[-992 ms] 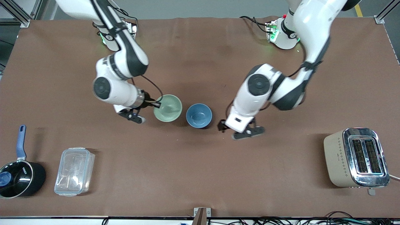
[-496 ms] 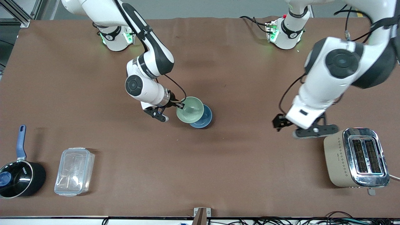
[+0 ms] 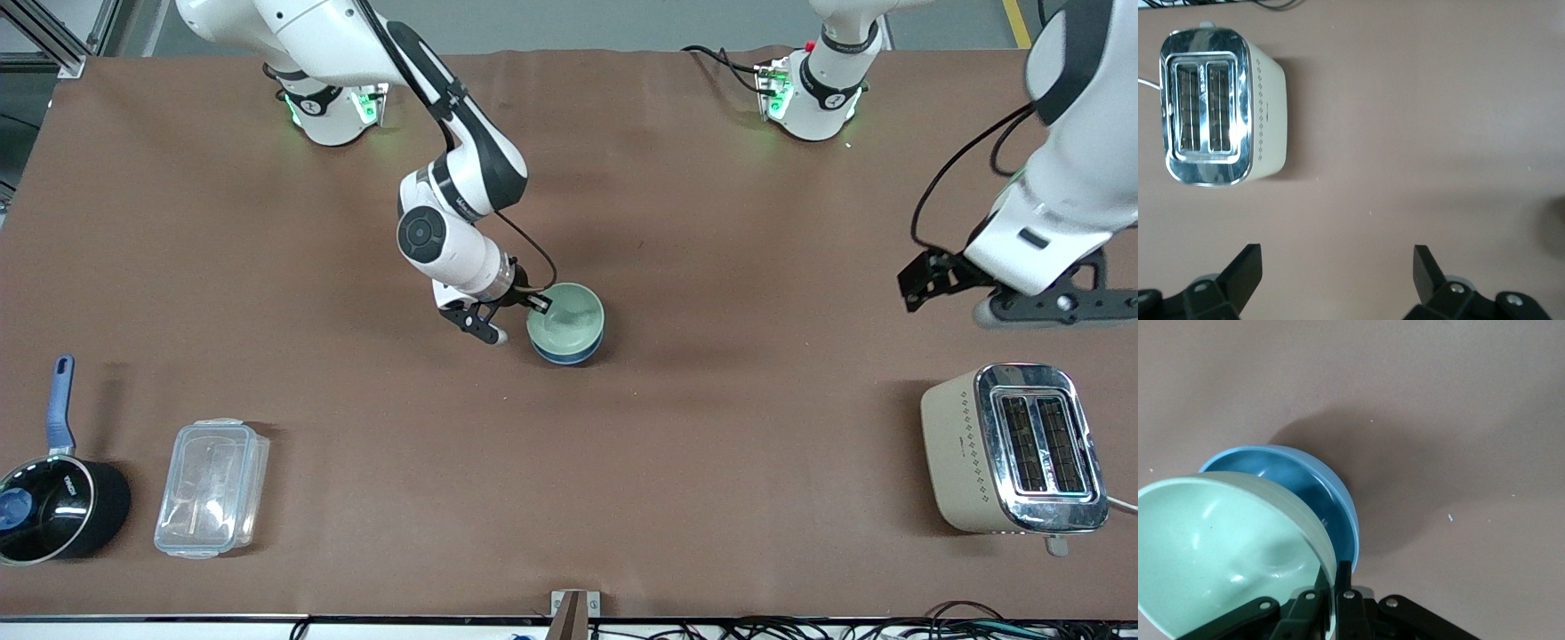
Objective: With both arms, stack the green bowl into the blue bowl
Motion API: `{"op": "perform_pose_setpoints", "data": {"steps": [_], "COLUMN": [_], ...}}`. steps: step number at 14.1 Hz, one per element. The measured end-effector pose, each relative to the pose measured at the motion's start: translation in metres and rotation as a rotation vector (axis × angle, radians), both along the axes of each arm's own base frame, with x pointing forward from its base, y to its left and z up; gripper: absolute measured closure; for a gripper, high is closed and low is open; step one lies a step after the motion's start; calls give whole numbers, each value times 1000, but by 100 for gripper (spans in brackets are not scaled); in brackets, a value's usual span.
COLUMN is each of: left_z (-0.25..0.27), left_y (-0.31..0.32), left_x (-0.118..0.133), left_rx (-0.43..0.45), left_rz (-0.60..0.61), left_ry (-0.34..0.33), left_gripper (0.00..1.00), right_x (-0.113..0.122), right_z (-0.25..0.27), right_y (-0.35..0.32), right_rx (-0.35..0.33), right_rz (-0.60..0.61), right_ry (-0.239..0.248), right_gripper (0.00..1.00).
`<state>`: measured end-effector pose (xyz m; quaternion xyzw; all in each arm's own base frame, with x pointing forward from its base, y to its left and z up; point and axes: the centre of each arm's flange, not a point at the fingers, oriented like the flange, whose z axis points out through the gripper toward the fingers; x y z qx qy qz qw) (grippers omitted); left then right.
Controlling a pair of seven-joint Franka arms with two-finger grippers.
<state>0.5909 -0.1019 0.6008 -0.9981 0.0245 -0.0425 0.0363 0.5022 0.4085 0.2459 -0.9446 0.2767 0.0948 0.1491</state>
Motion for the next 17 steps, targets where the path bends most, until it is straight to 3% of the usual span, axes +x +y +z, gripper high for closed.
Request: {"op": "perform_pose_setpoints", "data": {"steps": [6, 9, 13, 15, 17], "left_z": [30, 30, 27, 25, 25], "left_y": [21, 30, 31, 29, 27], "left_x": [-38, -48, -49, -49, -48], "left_rx": [-26, -53, -63, -64, -64], "left_rz": [-10, 6, 8, 4, 1], "left_ry": [52, 68, 67, 64, 59], "left_gripper": [0, 0, 0, 0, 0], "right_x": [-4, -5, 2, 20, 45], "right_z": [-11, -14, 2, 43, 107], "right_y": [4, 4, 4, -11, -46], "right_rx": [-10, -15, -12, -16, -73], "right_rz": [8, 11, -17, -4, 38], "right_ry": [11, 21, 46, 82, 83], "right_gripper": [96, 88, 47, 29, 8]}}
